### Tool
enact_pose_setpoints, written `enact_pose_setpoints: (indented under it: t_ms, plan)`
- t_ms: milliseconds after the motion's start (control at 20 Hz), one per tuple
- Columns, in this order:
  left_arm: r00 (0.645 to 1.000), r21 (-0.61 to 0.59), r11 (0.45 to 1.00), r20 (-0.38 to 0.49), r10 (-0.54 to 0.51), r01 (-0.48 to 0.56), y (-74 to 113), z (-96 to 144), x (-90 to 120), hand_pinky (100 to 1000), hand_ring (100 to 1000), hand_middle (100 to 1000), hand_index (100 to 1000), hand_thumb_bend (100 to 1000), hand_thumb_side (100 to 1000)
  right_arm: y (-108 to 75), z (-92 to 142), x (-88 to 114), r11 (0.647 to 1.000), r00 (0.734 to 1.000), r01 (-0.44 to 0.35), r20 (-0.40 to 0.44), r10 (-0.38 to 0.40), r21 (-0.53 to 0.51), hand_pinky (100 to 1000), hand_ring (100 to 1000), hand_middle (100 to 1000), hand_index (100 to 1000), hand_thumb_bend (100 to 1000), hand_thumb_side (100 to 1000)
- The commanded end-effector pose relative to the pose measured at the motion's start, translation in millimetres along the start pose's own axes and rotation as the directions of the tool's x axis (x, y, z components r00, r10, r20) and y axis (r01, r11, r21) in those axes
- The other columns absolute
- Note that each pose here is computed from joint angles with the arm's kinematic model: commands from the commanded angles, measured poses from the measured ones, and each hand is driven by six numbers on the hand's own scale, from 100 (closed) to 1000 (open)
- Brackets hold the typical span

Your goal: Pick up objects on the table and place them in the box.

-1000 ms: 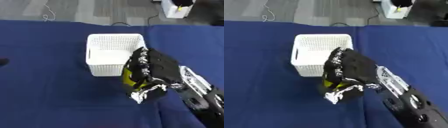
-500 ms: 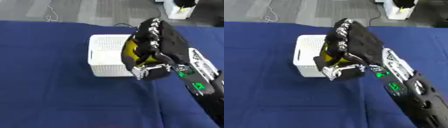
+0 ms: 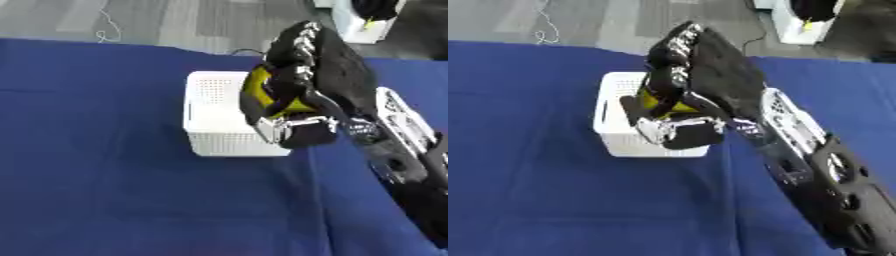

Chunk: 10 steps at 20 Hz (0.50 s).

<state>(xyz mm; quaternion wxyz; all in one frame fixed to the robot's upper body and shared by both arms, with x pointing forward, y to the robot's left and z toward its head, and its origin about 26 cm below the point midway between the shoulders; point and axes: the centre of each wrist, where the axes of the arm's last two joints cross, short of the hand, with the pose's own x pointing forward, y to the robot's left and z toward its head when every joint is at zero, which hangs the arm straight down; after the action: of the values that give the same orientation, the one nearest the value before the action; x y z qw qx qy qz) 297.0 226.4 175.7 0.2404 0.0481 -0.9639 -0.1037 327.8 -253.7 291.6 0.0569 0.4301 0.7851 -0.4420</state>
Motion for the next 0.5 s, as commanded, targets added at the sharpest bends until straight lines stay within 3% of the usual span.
enact_pose_setpoints:
  t_ms: [50, 450, 500]
  plan:
    - [0.999, -0.012, 1.000, 0.036, 0.008, -0.008, -1.4, -7, 5, 959, 777, 813, 850, 100, 751, 1.4, 2, -21, 0.997, 0.995, -0.073, -0.067, 0.073, 0.010, 100, 100, 100, 100, 100, 670]
    - [0.998, -0.039, 0.999, 0.053, 0.019, -0.017, -4.3, -13, 7, 958, 776, 812, 851, 100, 753, 21.1, 9, -52, 0.979, 0.975, -0.179, -0.113, 0.189, 0.095, 100, 100, 100, 100, 100, 706]
    - [0.998, -0.042, 0.999, 0.056, 0.020, -0.018, -4.6, -13, 7, 958, 775, 812, 850, 100, 753, 23.8, 10, -55, 0.978, 0.974, -0.182, -0.121, 0.194, 0.099, 100, 100, 100, 100, 109, 775]
